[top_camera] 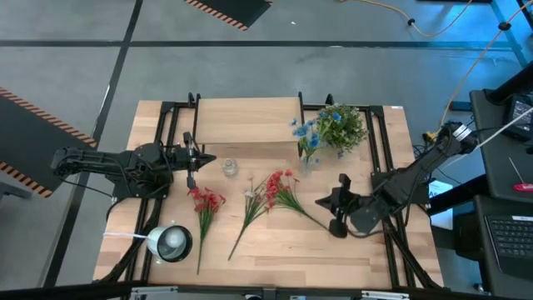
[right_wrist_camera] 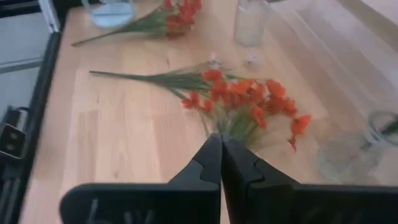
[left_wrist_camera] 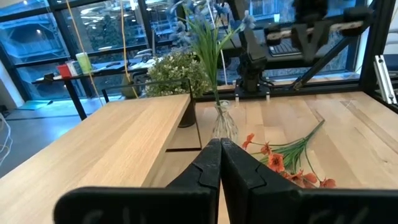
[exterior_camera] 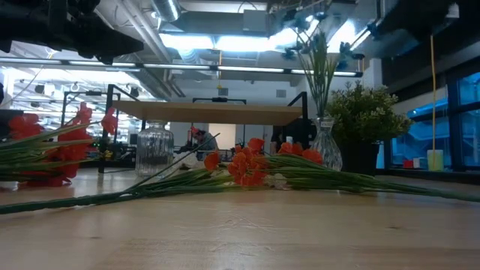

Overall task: Pick and place flowers into a vace then onto a shelf
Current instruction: Put the orange flowers into the right transparent vase

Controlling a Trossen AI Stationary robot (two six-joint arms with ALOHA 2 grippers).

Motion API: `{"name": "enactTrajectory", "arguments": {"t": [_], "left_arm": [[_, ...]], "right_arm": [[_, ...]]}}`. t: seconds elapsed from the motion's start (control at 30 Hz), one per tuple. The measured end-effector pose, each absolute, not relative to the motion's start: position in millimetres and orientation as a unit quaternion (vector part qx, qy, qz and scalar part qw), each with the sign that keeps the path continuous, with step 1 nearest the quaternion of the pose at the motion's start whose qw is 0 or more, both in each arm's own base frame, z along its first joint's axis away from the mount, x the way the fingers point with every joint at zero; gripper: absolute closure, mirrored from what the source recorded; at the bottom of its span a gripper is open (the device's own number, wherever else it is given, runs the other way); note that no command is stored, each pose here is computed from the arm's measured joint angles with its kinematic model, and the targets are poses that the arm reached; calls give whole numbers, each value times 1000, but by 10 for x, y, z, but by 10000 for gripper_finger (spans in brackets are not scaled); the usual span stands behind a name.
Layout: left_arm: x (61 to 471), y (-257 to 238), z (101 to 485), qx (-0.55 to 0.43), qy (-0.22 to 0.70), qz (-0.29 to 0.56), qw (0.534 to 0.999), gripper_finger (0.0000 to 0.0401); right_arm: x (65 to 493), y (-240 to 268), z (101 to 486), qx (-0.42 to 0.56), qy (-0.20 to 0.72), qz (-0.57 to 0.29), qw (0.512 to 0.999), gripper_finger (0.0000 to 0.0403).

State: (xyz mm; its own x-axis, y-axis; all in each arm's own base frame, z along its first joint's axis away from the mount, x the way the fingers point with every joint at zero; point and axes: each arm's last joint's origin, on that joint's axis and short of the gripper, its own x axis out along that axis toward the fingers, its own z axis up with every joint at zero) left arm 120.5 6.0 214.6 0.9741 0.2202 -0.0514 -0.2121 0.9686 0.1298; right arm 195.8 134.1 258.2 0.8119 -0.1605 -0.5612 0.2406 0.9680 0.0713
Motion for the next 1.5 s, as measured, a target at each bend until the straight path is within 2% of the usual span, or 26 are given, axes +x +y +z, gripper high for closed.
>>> {"name": "enactTrajectory", "arguments": {"t": [0.17, 0.37, 0.8, 0.93, 1.13, 1.33, 1.5], "left_arm": [[1205, 59, 2145, 62, 33, 109, 992, 397], [1204, 60, 2126, 63, 43, 108, 991, 397], [1203, 60, 2122, 52, 44, 109, 992, 397], [1203, 59, 2120, 50, 45, 109, 992, 397], [1203, 60, 2117, 50, 46, 109, 992, 397], [1203, 60, 2117, 50, 46, 109, 992, 397], [1203, 60, 2117, 50, 46, 109, 992, 397]], "right_arm": [[2163, 1535, 2724, 36, 337, -122, 933, 400], [2343, 1697, 2680, 51, 402, -158, 900, 399], [2477, 1810, 2502, 58, 417, -166, 892, 393], [2487, 1819, 2509, 64, 412, -164, 894, 364], [2520, 1834, 2450, 60, 416, -169, 892, 292], [2611, 1825, 2297, 45, 431, -185, 882, 221], [2697, 1798, 2157, 34, 455, -190, 870, 180]]}}
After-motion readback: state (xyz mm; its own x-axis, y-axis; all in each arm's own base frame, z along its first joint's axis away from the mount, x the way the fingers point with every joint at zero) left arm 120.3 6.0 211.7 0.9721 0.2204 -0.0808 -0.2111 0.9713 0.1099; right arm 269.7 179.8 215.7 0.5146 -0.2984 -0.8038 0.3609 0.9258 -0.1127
